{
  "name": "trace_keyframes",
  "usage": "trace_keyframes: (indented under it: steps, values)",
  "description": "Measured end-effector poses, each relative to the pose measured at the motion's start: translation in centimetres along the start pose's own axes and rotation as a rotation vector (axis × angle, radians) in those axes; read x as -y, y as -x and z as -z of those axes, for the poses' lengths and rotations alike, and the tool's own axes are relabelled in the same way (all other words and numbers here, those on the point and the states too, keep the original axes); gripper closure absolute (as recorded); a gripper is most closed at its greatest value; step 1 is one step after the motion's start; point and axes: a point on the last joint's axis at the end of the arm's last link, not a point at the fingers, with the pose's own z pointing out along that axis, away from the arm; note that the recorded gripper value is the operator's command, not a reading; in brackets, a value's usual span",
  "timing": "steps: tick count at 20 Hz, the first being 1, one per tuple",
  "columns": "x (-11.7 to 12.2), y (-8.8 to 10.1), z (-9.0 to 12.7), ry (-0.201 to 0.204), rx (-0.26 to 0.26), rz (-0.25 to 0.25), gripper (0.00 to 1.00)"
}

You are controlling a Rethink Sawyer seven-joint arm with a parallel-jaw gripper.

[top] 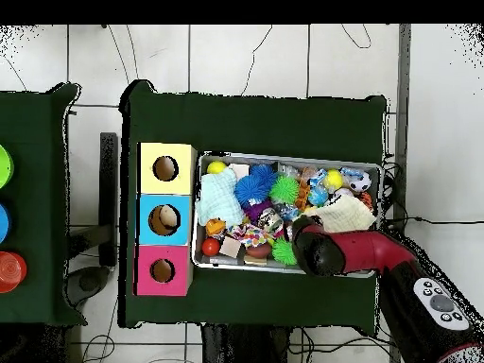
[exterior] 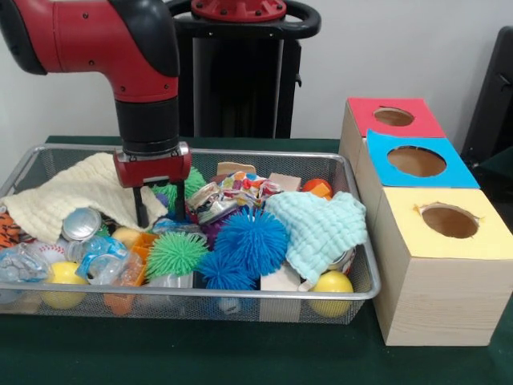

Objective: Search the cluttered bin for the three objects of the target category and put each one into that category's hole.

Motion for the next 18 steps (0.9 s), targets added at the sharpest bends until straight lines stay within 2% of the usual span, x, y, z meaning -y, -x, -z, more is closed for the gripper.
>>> trace_keyframes:
  steps: [7, 18]
  values:
    - [0.2, 0.0, -0.2, 0.026, -0.01, -0.019, 0.0]
    - [0.7, 1.1, 0.4, 0.048, -0.087, -0.018, 0.0]
